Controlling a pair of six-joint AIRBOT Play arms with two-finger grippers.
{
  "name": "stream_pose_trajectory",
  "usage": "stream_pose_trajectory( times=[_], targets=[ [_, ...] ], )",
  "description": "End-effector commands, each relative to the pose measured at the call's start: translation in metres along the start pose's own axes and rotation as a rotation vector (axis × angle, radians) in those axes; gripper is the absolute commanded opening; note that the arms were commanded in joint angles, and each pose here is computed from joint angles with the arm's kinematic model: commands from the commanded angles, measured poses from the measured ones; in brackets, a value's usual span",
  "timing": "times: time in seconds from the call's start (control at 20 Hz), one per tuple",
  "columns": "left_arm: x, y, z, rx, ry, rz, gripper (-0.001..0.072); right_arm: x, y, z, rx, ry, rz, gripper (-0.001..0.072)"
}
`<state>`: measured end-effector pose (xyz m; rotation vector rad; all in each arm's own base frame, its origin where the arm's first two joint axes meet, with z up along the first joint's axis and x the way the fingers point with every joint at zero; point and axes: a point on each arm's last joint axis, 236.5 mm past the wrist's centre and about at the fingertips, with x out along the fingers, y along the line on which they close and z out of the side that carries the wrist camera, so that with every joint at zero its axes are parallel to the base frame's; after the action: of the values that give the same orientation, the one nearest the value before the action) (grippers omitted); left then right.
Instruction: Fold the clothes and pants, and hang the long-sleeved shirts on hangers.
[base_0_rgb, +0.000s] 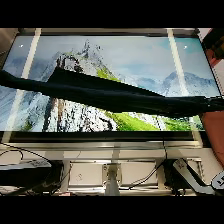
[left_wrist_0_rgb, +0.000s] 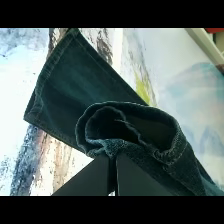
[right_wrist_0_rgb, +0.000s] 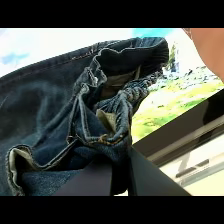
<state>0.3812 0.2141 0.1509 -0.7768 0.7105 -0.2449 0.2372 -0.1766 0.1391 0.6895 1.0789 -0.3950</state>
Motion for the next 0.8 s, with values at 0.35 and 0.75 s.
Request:
stream_pose_trajectory(
  times=[0.35,0.75],
  targets=[
    [-0.004,-0.025,-0.002,0.002,0.006,-0.107,0.0021,-0.001,0.019,-0.002,-0.008,0.01,0.084,0.005],
    [-0.022,0.114,-0.084,-0.234,0.336,0.595,0.002,0.027,-0.018,-0.019,0.046,0.185,-0.039,0.0049]
  ],
)
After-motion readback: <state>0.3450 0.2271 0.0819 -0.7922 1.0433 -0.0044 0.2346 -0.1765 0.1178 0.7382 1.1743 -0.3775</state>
